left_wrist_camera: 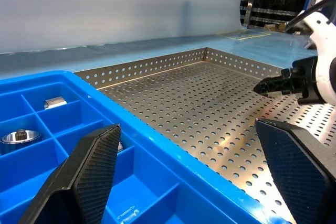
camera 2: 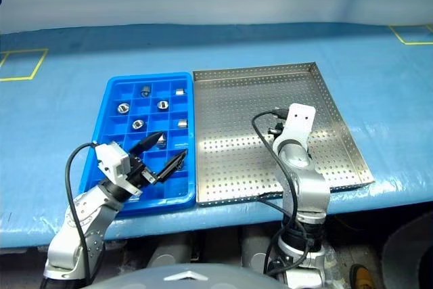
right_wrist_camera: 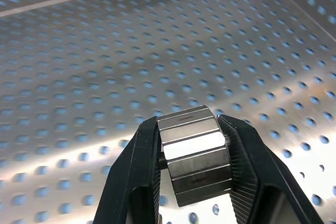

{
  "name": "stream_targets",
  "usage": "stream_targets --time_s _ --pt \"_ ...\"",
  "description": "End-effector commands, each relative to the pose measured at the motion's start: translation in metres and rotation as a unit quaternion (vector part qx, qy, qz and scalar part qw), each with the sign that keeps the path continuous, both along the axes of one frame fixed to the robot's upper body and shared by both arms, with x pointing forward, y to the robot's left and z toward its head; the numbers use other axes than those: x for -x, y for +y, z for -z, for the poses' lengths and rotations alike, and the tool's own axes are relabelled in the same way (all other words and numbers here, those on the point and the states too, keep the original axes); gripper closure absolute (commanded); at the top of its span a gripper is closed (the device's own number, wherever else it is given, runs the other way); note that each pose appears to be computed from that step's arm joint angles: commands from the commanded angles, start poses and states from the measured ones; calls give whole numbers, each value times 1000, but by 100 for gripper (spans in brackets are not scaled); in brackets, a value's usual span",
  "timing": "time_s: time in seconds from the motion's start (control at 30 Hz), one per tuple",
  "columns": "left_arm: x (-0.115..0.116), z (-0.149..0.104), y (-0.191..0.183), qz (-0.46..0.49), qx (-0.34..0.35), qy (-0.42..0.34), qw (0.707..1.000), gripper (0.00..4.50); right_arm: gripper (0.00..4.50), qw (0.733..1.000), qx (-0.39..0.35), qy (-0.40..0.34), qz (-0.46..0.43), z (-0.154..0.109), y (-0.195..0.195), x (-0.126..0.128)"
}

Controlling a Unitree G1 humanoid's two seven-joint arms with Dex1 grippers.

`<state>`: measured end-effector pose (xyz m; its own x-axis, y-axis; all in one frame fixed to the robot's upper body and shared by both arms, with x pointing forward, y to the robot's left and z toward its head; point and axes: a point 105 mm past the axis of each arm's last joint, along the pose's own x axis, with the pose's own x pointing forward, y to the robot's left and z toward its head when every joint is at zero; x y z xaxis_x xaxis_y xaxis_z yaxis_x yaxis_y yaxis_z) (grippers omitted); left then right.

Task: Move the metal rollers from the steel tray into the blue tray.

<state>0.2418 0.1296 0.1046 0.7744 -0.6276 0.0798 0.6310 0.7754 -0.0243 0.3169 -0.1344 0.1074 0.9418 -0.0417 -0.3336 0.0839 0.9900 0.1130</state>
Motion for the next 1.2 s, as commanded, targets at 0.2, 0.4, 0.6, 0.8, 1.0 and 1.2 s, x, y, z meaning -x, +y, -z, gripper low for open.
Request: stream_targets --time_s 0.2,0.4,0.6,0.8,1.0,1.2 --pt "4 -32 26 -44 -3 -63 997 0 320 935 -38 -82 -342 -63 129 28" --pt "27 -42 59 -89 -13 -63 994 0 320 881 -18 -43 -470 -42 182 38" --pt "62 -34 96 -155 -60 -19 986 0 320 790 -19 36 -612 0 216 76" --pt "82 -16 100 -148 -89 7 985 0 320 755 -12 58 -653 16 222 90" --pt "80 -1 86 -141 -81 9 987 0 320 759 -3 72 -647 27 217 87" --pt "79 14 71 -95 -81 32 992 0 320 765 7 80 -640 30 205 82"
